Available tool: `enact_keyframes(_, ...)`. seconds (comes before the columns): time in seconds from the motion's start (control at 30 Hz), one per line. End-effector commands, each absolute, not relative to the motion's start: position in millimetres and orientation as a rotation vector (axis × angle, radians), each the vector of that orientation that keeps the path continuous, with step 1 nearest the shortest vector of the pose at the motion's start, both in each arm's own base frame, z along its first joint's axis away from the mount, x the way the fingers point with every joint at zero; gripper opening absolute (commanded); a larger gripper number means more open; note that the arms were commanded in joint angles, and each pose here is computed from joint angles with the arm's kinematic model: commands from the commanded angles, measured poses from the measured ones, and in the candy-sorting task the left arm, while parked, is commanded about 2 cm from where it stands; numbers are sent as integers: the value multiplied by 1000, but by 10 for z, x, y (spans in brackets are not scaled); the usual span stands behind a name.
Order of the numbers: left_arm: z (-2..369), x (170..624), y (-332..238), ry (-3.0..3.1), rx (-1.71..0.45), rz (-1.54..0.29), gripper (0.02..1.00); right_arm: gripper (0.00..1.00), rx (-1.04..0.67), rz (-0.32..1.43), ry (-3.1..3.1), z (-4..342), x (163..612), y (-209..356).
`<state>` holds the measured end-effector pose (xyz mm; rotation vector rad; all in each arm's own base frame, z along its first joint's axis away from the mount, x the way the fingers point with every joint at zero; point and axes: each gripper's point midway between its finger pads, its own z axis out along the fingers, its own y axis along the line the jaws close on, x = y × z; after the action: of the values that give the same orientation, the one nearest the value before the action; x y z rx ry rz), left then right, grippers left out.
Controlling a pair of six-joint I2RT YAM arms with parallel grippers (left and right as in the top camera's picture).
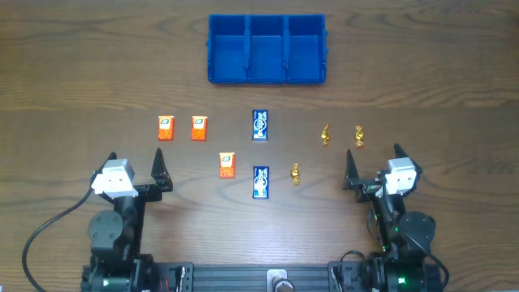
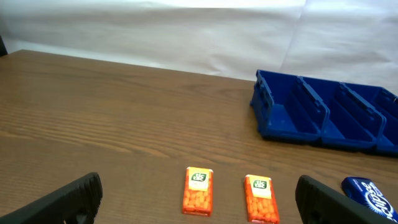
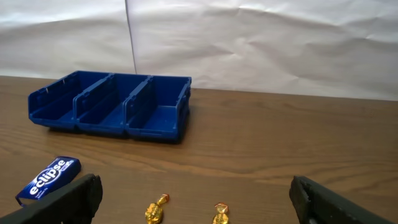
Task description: Sort Candies Into Trays
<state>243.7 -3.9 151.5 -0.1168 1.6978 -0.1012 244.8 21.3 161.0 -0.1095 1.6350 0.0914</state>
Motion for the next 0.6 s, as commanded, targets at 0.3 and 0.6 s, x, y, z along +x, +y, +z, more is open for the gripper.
enact_keyframes(0.3, 1322, 2438, -28, 1744, -111, -83, 998, 998, -129, 93, 1645, 1563, 2449, 243)
enact_keyframes(0.6, 1361, 2435, -23, 1726, -112, -82, 998, 1000, -129, 93, 1645, 1563, 2449, 243)
